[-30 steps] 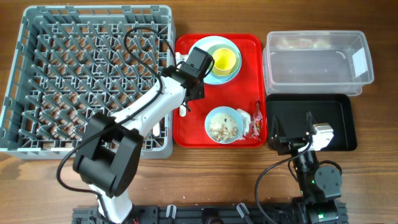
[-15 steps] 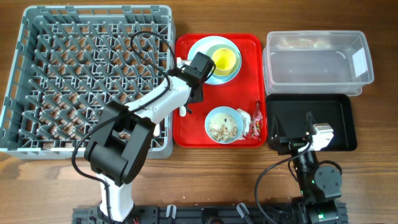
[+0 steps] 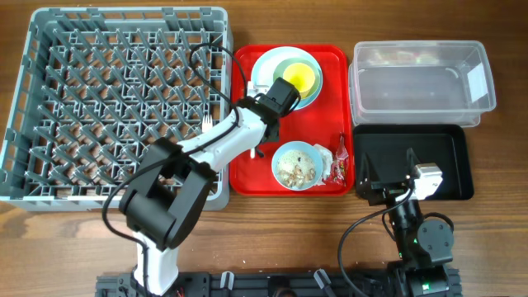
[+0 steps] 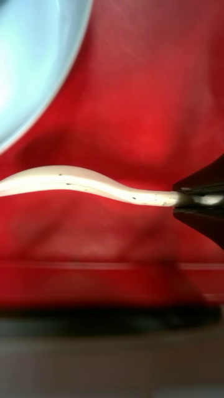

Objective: Sort waste into correct bins and load items into the dishwasher rack
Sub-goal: 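Move the left gripper back and grasp the white plastic spoon, then carry the spoon left and place it into the dish rack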

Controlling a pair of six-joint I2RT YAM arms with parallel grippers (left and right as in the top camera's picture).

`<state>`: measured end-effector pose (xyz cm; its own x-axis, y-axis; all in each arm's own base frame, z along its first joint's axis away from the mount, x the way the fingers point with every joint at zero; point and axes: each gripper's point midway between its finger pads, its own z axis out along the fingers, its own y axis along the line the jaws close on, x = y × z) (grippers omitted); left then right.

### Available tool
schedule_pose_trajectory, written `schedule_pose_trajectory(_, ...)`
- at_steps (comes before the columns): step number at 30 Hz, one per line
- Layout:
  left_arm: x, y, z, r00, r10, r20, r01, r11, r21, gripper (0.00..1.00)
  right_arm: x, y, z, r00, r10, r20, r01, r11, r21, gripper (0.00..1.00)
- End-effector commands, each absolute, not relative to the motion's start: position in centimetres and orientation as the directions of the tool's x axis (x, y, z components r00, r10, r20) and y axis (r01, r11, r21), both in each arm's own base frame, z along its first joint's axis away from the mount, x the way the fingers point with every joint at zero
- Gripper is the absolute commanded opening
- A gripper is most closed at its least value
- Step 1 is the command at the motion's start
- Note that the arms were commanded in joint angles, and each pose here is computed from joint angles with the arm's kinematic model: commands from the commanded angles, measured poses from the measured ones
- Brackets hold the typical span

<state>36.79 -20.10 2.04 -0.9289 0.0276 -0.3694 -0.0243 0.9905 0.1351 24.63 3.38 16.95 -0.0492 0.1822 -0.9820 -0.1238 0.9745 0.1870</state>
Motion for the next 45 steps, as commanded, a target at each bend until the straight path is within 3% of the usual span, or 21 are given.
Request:
schedule_pose_trajectory(1,37.7,-19.1,10.2,-0.85,-0.019,-0.526,-0.072,0.994,0.081,0.04,24.6,3.4,17.1,-0.043,0.181,-0.983,-0.124,0.975,0.185,1.0)
schedule_pose_trajectory(6,36.6,-16.5,19.4,-0.734,-0.084,-0.674,-0.126,0.992,0.013,0.04,24.6,3.4,17.1,-0.043,0.181,-0.983,-0.124,0.975,0.185,1.0)
schedule_pose_trajectory(10,35.2,-12.9,21.4,-0.735,-0.121,-0.668,-0.182,0.983,0.023,0.04,24.6,3.4,17.1,-0.043,0.181,-0.983,-0.124,0.975,0.185,1.0)
schedule_pose_trajectory(24,35.4,-11.4,12.3,-0.932,0.05,-0.358,0.013,0.994,0.106,0.04,24.6,3.4,17.1,-0.043,0.181,-0.983,-0.124,0.975,0.185,1.0)
schedule_pose_trajectory(31,35.3,-11.3,8.0,-0.967,0.05,-0.251,0.013,0.989,0.146,0.04,24.6,3.4,17.1,-0.043,0.181,-0.982,-0.124,0.975,0.185,1.0)
schedule_pose_trajectory(37,35.4,-11.3,7.1,-0.971,0.05,-0.234,0.014,0.988,0.153,0.04,24.6,3.4,17.1,-0.043,0.181,-0.983,-0.124,0.975,0.185,1.0)
schedule_pose_trajectory(38,35.5,-11.3,7.1,-0.97,0.049,-0.236,0.013,0.988,0.152,0.1,24.6,3.4,17.1,-0.043,0.181,-0.983,-0.124,0.975,0.185,1.0)
schedule_pose_trajectory(41,35.5,-11.3,7.1,-0.97,0.049,-0.237,0.013,0.988,0.152,0.53,24.6,3.4,17.1,-0.043,0.181,-0.983,-0.124,0.975,0.185,1.0)
schedule_pose_trajectory(45,36.1,-10.8,8.2,-0.96,0.04,-0.278,-0.006,0.987,0.163,0.6,24.6,3.4,17.0,-0.043,0.181,-0.983,-0.124,0.975,0.185,1.0)
